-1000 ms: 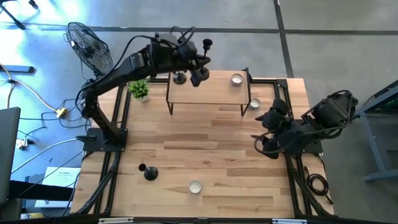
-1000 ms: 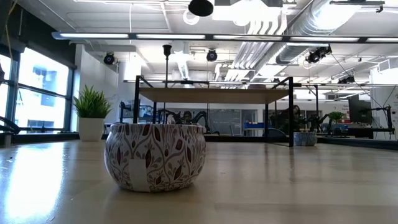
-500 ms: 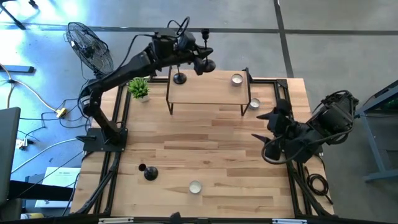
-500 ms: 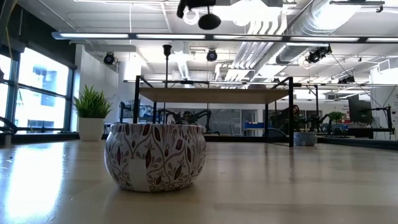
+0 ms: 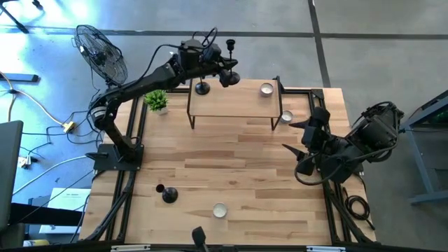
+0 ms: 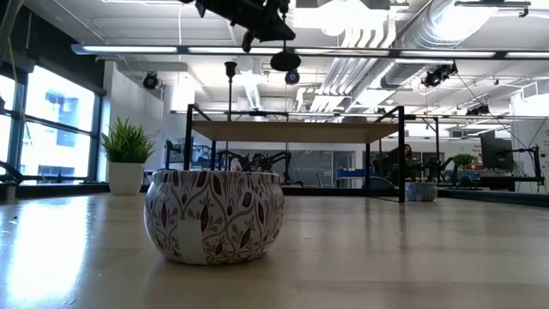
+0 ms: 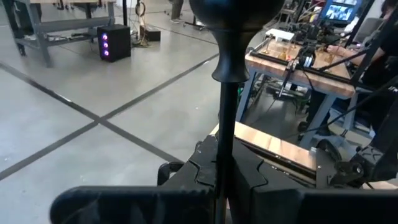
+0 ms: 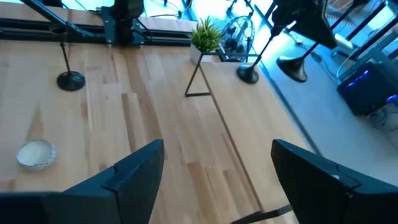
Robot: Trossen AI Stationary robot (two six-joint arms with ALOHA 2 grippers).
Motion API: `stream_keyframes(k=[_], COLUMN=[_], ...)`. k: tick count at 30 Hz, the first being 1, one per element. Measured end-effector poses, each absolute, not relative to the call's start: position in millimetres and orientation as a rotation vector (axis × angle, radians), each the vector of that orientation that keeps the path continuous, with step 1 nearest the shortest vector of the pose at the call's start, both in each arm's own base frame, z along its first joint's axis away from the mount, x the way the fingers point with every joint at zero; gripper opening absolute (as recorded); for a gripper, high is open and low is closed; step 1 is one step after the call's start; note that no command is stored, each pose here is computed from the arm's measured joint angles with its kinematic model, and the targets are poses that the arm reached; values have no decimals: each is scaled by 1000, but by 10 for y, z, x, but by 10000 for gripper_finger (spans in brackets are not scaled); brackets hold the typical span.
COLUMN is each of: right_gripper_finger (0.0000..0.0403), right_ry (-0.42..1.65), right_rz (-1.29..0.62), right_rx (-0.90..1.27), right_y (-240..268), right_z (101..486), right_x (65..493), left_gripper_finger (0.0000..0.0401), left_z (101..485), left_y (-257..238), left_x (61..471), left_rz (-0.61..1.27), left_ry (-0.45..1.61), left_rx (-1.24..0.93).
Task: Pick & Place candle stick holders
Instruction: Put the right candle holder on the shelf
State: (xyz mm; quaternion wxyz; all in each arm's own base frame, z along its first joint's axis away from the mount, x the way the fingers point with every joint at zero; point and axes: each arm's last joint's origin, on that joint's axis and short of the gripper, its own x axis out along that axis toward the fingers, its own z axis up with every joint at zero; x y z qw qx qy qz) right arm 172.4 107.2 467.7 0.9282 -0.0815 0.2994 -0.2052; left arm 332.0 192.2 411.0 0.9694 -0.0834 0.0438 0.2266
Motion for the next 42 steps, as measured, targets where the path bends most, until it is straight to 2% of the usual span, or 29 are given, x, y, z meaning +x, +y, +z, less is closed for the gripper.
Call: stream_keyframes(k=[14, 26, 33, 42], right_gripper_finger=[291, 291, 291, 291], right_ry=[633, 642, 643, 641], right_rz=[-434, -424, -422, -424], right_rx=[-181, -151, -156, -169], right_y=[1014, 1019, 1019, 1018], right_z=[4674, 4669, 4669, 4671], right_x=[1761, 1760, 1760, 1761], left_gripper_finger=[4, 4, 4, 4], left_z=[4005, 3948, 4191, 4472], left_y=[1916, 1872, 1653, 1455], left_x=[3300, 3269, 3139, 2701], left_rz=[484, 435, 380, 466], left_ry=[207, 291, 237, 263], left_rx=[-156, -180, -124, -62])
